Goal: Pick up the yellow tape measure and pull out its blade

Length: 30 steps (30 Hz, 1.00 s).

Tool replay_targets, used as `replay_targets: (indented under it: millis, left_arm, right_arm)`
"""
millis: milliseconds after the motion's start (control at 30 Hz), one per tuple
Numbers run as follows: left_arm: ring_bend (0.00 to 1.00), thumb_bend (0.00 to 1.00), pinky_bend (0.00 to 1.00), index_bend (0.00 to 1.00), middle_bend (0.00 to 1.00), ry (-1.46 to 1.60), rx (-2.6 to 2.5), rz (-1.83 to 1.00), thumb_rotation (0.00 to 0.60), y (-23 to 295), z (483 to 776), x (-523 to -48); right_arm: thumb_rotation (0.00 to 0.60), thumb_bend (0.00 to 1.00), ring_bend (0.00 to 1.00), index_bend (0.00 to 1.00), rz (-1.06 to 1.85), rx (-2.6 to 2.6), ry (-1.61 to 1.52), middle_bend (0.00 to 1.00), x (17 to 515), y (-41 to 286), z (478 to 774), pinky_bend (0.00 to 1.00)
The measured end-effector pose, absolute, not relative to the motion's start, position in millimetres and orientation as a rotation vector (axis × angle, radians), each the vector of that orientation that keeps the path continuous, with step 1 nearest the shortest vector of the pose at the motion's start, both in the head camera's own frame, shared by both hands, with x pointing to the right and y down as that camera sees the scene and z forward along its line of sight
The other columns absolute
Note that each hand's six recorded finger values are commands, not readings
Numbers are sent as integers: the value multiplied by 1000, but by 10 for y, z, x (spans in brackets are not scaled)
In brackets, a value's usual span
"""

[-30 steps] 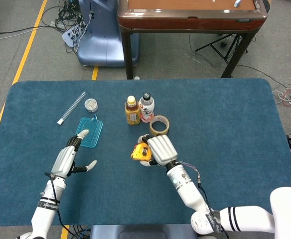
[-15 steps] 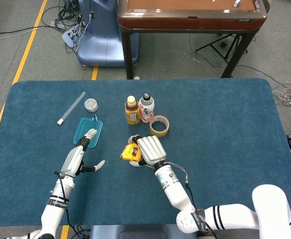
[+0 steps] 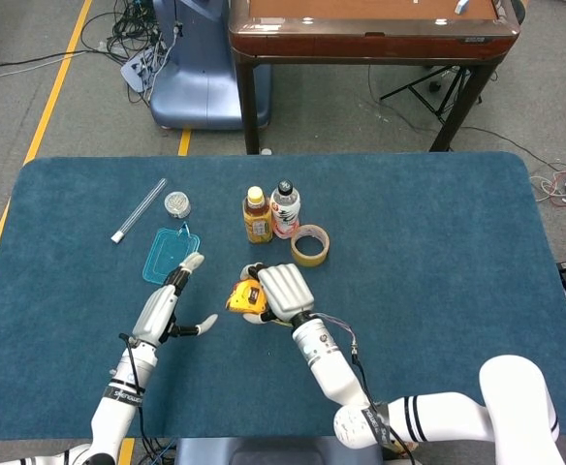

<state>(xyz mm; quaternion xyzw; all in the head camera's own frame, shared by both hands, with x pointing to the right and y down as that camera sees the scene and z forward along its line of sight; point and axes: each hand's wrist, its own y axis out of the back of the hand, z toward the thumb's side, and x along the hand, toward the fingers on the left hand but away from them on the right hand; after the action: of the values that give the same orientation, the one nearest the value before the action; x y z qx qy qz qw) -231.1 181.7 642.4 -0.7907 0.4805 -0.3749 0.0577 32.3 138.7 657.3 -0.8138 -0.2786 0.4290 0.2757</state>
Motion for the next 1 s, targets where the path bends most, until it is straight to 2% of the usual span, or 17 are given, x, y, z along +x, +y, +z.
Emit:
replay_targets:
  millis: [1000]
  left_arm:
    - [0, 230, 0, 0, 0, 1517, -2413, -1153, 600, 1840, 6565, -2193]
  right_arm:
    - [600, 696, 711, 743, 1176, -2199, -806, 733, 93, 1470, 6657, 416]
